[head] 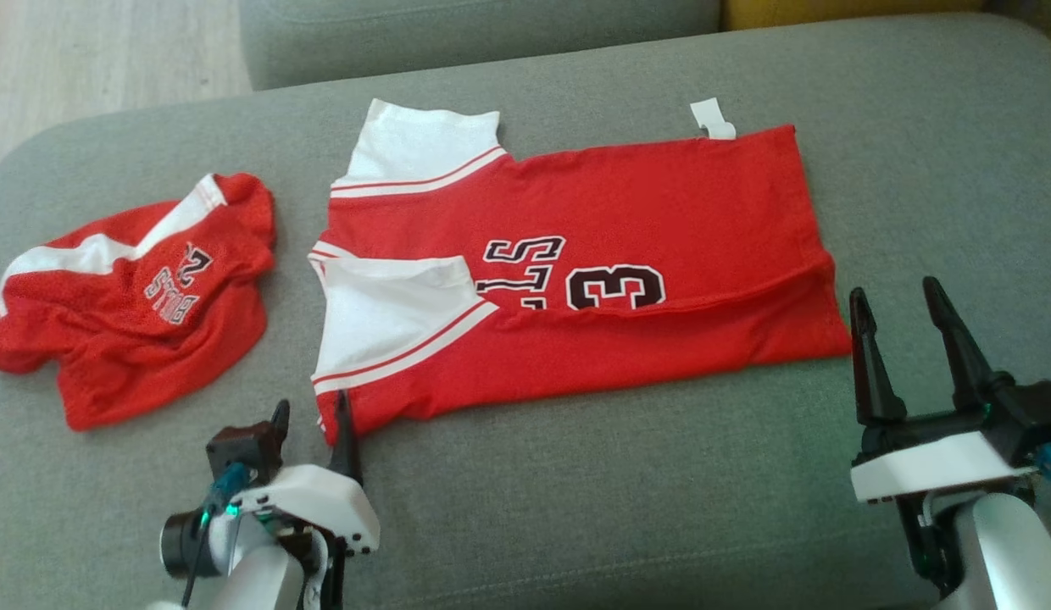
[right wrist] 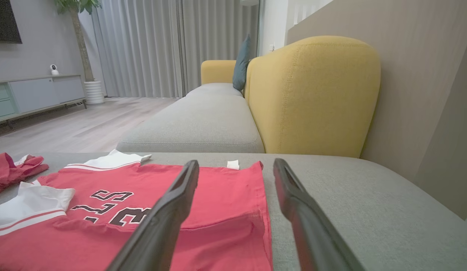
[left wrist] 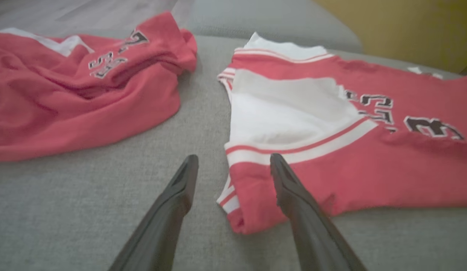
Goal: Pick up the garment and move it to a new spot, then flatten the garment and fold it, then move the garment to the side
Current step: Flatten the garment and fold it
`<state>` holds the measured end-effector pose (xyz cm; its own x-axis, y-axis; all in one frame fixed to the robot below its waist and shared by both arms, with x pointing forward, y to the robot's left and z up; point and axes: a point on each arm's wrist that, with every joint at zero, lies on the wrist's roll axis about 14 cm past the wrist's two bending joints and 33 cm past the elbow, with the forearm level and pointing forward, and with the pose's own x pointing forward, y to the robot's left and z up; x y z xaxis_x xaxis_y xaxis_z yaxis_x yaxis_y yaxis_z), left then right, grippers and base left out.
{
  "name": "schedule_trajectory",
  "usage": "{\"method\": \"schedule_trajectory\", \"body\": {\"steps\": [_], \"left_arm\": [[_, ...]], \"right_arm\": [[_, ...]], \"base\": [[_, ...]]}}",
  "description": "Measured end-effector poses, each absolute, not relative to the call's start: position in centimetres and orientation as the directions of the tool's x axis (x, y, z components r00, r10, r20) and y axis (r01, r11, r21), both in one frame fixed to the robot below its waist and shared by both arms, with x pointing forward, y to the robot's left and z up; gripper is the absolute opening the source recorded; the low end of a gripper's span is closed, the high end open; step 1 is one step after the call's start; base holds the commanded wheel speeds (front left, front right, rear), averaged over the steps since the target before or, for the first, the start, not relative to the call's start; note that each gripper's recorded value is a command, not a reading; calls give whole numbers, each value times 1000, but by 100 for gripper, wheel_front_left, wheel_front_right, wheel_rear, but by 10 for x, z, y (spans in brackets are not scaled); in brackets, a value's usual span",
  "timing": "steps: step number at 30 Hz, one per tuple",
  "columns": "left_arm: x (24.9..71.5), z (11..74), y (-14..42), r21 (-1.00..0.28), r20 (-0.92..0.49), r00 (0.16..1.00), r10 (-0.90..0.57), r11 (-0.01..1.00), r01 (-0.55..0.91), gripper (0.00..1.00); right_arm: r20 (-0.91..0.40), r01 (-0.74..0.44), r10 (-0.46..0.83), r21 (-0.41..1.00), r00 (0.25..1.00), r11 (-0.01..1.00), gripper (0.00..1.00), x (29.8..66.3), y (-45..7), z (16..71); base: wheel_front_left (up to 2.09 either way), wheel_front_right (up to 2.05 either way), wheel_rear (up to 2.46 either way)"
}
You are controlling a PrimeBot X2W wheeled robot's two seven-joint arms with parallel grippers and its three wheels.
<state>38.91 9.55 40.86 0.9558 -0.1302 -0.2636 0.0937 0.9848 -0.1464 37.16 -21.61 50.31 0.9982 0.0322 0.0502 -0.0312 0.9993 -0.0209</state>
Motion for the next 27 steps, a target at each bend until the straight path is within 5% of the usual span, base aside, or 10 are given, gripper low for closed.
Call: {"method": "schedule_trajectory", "body": {"steps": [15,16,17,27], "left_arm": [[405,359,87,-94,-460,875,-151,988,122,100],[406,359,85,-96,-463,871,-163,986,133,36],[408,359,84,-100,-465,868,-172,985,142,0],[419,382,76,-133,-352,912,-211,976,175,0]], "right_arm": [[9,30,-30,-25,1000,999,100,371,-236,490],[1,40,-40,-22,999,999,100,371,-239,488],[-8,48,-49,-18,999,999,100,370,-240,484],[-265,136,-113,73,958,988,100,382,-249,432]], "base": [[0,0,0],[0,0,0],[0,0,0],[0,0,0]]}}
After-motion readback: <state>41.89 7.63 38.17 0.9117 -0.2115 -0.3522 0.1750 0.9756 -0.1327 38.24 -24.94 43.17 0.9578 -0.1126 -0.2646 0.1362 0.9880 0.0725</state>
